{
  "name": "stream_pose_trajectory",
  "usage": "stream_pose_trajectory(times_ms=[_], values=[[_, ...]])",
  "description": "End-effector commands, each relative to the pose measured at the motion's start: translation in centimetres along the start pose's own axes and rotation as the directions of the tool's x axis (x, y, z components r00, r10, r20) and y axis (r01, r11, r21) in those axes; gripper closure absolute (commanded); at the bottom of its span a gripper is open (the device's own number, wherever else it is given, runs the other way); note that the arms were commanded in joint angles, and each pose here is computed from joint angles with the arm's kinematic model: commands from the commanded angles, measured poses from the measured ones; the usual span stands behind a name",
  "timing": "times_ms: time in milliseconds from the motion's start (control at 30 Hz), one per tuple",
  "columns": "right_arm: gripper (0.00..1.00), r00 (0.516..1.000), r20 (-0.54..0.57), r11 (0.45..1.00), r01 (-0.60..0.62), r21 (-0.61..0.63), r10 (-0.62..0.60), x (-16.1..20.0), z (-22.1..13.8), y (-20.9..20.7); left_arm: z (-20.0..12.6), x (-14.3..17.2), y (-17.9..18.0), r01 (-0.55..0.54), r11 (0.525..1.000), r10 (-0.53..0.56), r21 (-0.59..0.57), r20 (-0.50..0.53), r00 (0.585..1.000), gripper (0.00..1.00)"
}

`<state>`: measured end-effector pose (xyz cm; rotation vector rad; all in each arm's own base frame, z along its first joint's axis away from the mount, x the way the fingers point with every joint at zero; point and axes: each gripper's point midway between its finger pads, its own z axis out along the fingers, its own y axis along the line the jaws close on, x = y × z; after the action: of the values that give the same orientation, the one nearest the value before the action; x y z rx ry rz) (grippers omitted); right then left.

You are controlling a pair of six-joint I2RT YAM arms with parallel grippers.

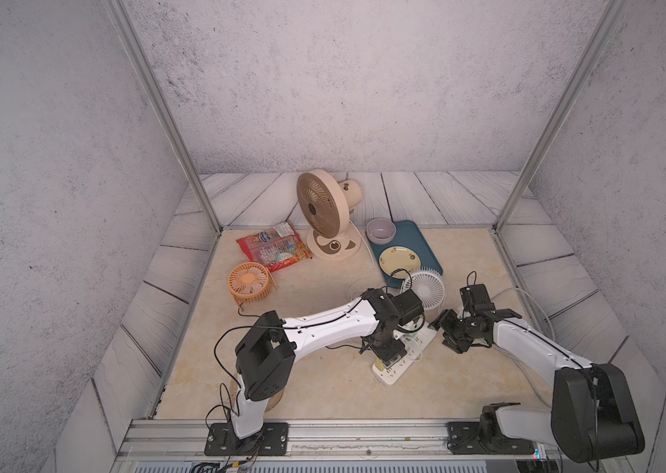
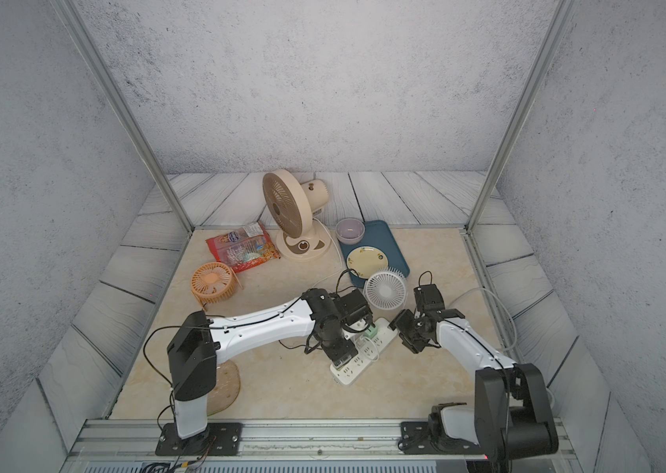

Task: Unplug the desk fan from the power strip
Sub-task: Remove the plug from the socket.

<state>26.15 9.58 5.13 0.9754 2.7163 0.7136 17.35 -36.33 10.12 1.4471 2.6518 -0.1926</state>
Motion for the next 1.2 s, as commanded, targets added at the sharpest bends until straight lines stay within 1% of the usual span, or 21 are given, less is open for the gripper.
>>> stream_pose_trajectory(times_ms=[0, 67, 133, 167, 233, 433, 667, 867, 1100, 1167], values=[[0.33, 1.000, -0.022, 1.000, -0.018, -0.024, 0.018, 0.3, 0.6, 0.1, 1.3, 0.5, 0.1, 0.009, 1.000, -0.010, -0.004, -0.030, 0.999, 0.29], [0.33, 0.999, -0.025, 0.999, -0.023, -0.029, 0.022, 0.5, 0.7, -0.1, 1.5, 0.5, 0.0, 0.013, 1.000, -0.013, 0.005, -0.028, 1.000, 0.30], [0.34, 0.999, -0.027, 0.999, -0.024, -0.035, 0.023, 0.6, 0.8, -0.1, 1.9, 0.4, -0.1, 0.016, 1.000, -0.016, 0.010, -0.033, 0.999, 0.35], [0.37, 0.999, -0.031, 0.999, -0.024, -0.038, 0.023, 0.7, 0.9, -0.2, 2.0, 0.4, -0.1, 0.017, 1.000, -0.017, 0.011, -0.036, 0.999, 0.39], [0.42, 0.999, -0.044, 0.998, -0.029, -0.051, 0.027, 1.0, 1.1, -0.1, 2.4, 0.3, -0.2, 0.018, 1.000, -0.017, 0.015, -0.040, 0.999, 0.41], [0.47, 0.998, -0.063, 0.997, -0.028, -0.072, 0.024, 1.6, 1.3, -0.1, 2.7, 0.2, 0.0, 0.036, 0.999, -0.036, 0.012, -0.039, 0.999, 0.48], [0.49, 0.996, -0.087, 0.996, -0.023, -0.086, 0.016, 2.6, 1.2, -0.3, 3.3, 0.6, -0.2, 0.050, 0.998, -0.048, 0.028, -0.055, 0.997, 0.58], [0.52, 0.994, -0.113, 0.993, -0.021, -0.115, 0.008, 3.4, 1.5, -0.3, 3.9, 1.1, -0.3, 0.058, 0.998, -0.055, 0.035, -0.074, 0.996, 0.62], [0.53, 0.991, -0.137, 0.990, -0.007, -0.144, -0.013, 3.8, 2.1, 0.6, 3.6, 0.7, -0.2, 0.060, 0.998, -0.058, 0.031, -0.056, 0.997, 0.73], [0.53, 0.990, -0.143, 0.990, -0.010, -0.144, -0.011, 3.9, 2.4, 0.7, 3.5, 0.6, -0.2, 0.061, 0.998, -0.059, 0.031, -0.051, 0.997, 0.77]])
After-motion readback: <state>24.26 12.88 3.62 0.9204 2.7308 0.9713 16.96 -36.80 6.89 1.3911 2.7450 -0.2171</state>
